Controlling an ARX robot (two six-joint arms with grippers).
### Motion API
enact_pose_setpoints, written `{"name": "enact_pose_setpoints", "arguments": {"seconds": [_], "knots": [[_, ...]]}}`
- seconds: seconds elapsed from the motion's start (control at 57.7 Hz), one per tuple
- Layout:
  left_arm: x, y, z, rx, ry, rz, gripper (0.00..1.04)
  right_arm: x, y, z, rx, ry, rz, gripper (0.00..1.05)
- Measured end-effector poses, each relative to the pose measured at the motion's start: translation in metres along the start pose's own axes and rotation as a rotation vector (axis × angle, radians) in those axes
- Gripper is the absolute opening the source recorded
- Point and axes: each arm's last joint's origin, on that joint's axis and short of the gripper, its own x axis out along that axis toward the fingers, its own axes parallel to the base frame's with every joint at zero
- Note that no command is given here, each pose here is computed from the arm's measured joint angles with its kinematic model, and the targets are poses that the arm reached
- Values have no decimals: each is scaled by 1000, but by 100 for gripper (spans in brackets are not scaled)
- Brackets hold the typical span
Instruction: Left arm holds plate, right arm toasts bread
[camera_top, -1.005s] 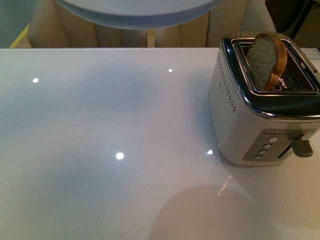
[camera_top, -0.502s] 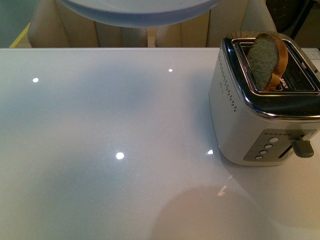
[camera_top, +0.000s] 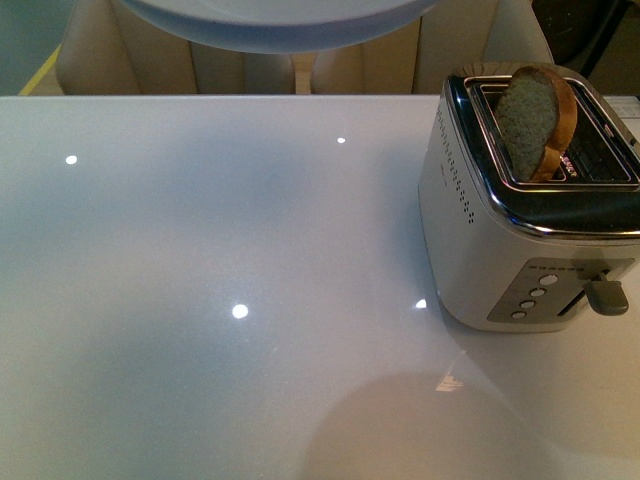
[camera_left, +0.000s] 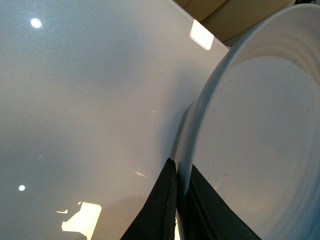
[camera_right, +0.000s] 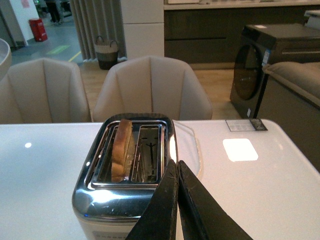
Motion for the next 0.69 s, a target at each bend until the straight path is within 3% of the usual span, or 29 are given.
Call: {"name": "enact_pose_setpoints", "arguments": {"seconds": [0.693], "knots": [[0,0,0,0,0,0,3,-15,0,1,0,-5,-1,2]]}}
